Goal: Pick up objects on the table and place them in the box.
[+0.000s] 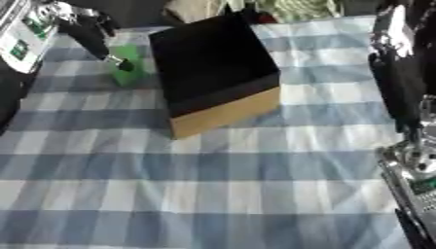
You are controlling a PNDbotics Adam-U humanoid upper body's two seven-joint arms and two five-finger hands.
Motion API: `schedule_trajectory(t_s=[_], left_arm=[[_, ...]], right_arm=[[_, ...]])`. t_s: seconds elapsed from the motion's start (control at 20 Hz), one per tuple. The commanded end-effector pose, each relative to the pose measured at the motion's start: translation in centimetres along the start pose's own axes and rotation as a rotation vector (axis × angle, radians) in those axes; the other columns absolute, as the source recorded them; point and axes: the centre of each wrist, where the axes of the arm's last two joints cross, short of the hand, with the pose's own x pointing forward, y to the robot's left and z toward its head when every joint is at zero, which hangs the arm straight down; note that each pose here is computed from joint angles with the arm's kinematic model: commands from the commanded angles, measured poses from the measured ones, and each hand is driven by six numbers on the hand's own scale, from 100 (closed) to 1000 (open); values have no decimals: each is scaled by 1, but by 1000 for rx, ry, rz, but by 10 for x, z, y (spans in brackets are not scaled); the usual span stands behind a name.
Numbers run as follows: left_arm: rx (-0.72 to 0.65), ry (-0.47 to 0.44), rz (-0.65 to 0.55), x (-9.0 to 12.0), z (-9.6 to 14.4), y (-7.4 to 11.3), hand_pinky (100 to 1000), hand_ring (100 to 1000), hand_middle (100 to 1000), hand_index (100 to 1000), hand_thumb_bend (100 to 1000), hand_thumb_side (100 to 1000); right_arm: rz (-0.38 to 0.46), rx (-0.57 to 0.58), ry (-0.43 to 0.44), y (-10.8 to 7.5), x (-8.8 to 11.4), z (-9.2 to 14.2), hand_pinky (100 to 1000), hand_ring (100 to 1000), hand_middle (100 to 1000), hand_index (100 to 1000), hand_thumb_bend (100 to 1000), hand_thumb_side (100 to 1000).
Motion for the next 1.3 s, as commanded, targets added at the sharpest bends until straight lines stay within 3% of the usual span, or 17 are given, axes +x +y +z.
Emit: schedule_trajectory(t_s=[0.05, 0.2, 0.95, 1.3], left_arm=[[40, 15, 24, 0, 13, 21, 987, 918, 879, 967, 576, 137], [47, 37, 32, -1, 13, 20, 988, 920, 887, 966, 510, 100], [71, 35, 93, 0, 9, 16, 984, 906, 877, 953, 484, 100], [60, 71, 79, -5, 5, 10, 987, 903, 865, 927, 409, 100]], right_arm=[[-9, -1, -27, -1, 7, -4, 867, 795, 678, 816, 100, 604], [-11, -2, -27, 0, 7, -4, 867, 795, 677, 816, 100, 605], [-24, -7, -26, 2, 7, -3, 869, 796, 676, 816, 100, 613], [-50, -8, -29, 3, 8, -4, 870, 796, 675, 817, 100, 618]])
